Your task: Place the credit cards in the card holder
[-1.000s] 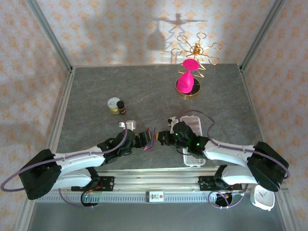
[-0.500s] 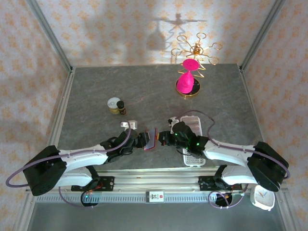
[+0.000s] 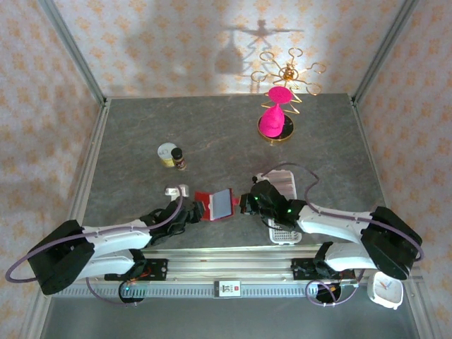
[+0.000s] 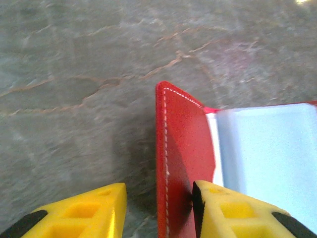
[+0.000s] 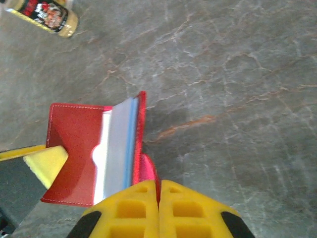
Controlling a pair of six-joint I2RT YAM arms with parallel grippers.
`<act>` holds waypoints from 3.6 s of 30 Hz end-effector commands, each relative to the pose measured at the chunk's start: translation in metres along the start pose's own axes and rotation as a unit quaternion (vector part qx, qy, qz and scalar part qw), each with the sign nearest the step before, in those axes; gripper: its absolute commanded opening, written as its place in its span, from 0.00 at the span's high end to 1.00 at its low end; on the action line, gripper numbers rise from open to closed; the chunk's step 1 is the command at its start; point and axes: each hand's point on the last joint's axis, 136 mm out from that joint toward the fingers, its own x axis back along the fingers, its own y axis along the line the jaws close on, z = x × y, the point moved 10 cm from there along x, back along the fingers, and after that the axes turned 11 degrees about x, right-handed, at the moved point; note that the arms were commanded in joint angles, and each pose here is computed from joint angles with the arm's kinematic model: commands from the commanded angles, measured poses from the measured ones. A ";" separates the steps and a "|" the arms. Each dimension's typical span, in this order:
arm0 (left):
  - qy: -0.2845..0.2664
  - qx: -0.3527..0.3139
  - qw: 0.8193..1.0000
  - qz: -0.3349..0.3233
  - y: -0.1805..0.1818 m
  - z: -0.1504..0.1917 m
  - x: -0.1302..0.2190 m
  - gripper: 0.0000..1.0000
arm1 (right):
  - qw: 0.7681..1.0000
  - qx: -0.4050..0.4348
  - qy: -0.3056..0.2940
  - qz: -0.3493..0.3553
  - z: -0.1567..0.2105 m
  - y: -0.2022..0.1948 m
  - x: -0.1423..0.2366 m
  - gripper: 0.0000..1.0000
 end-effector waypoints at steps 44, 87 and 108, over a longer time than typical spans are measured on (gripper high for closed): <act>0.030 0.017 0.992 0.122 -0.008 0.002 0.012 0.69 | 0.996 0.056 0.065 0.003 -0.020 0.059 -0.031 0.58; 0.075 0.037 0.988 0.127 0.009 0.019 0.006 1.00 | 0.995 0.055 0.083 0.016 -0.009 0.058 -0.037 0.58; 0.088 0.045 0.986 0.134 0.008 0.023 0.002 1.00 | 0.988 0.054 0.133 0.057 0.013 0.045 -0.066 0.56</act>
